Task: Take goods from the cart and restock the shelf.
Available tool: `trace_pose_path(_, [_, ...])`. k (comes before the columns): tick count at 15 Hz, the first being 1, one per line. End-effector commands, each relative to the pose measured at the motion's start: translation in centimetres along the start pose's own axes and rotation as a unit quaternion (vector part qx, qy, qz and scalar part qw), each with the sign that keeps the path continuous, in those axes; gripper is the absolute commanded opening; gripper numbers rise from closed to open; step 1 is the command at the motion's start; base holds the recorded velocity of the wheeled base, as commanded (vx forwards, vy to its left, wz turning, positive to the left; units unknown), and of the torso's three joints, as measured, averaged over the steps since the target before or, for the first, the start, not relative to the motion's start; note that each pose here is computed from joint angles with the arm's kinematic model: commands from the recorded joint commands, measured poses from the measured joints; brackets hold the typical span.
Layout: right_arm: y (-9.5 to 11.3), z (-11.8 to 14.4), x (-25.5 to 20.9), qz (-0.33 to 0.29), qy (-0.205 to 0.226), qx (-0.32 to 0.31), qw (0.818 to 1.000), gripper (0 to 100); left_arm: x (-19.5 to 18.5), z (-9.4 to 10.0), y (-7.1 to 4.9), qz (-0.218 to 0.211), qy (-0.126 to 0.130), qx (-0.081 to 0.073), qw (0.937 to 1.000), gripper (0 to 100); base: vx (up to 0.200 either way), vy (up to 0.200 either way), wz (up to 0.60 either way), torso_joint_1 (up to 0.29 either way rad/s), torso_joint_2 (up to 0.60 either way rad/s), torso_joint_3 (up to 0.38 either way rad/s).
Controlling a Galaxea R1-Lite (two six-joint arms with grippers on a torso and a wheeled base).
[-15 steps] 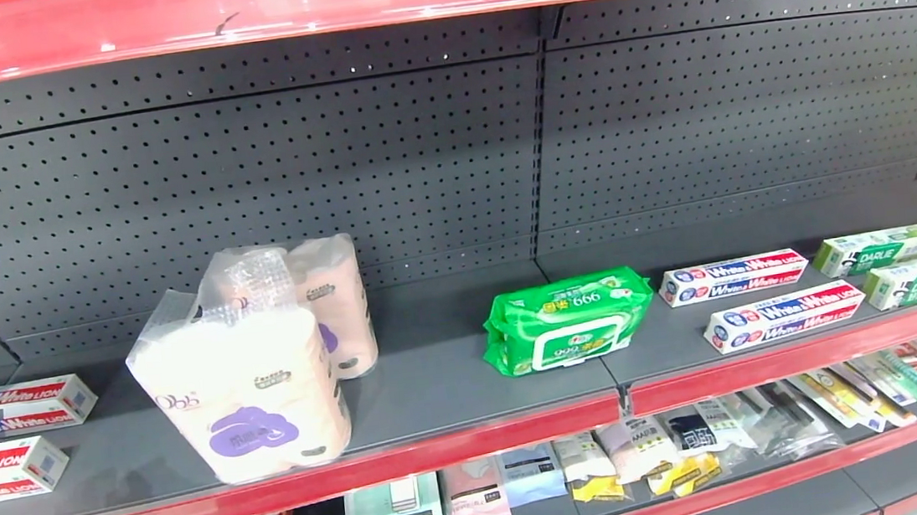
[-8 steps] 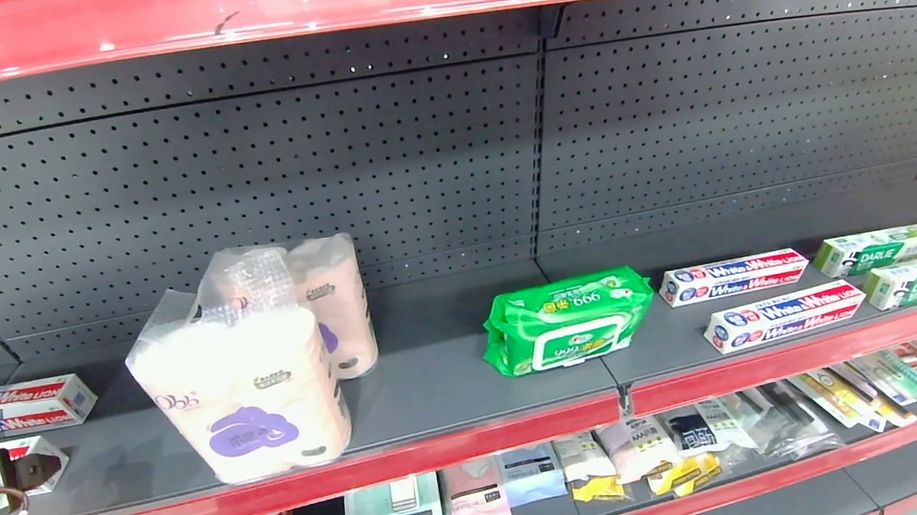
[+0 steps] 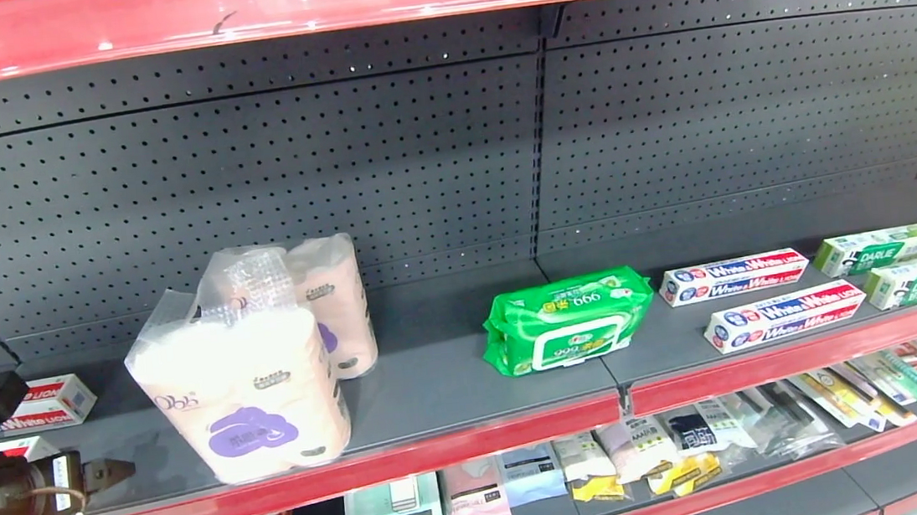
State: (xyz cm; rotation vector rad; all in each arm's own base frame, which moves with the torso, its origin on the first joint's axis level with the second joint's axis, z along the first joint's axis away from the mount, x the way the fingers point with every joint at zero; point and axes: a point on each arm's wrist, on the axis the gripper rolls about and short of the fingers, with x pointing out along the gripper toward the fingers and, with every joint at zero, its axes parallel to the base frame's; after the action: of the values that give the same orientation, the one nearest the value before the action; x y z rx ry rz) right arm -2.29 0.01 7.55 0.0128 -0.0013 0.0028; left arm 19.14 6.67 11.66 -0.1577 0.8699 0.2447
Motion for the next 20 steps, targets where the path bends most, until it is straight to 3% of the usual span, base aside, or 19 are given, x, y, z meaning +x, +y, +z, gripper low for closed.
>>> trace_pose_path(1, [0.0,0.0,0.0,0.0,0.001,0.0,1.0,100,0.8,0.5,0.0,-0.001,0.002,-0.002,1.0,100,0.0,0.0,0.0,0.0,0.0,0.0])
trace_pose_path(5, [0.0,0.0,0.0,0.0,0.001,0.0,1.0,100,3.2,1.8,0.1,-0.001,-0.017,0.003,0.9998,100,0.0,0.0,0.0,0.0,0.0,0.0])
trace_pose_path(15, [0.0,0.0,0.0,0.0,0.001,0.0,1.0,100,6.0,3.4,-0.3,-0.009,-0.002,0.008,0.9999,100,0.0,0.0,0.0,0.0,0.0,0.0])
trace_pose_path(20, [0.0,0.0,0.0,0.0,0.001,0.0,1.0,100,6.7,3.5,-1.0,-0.018,0.005,0.019,0.9996,100,0.0,0.0,0.0,0.0,0.0,0.0])
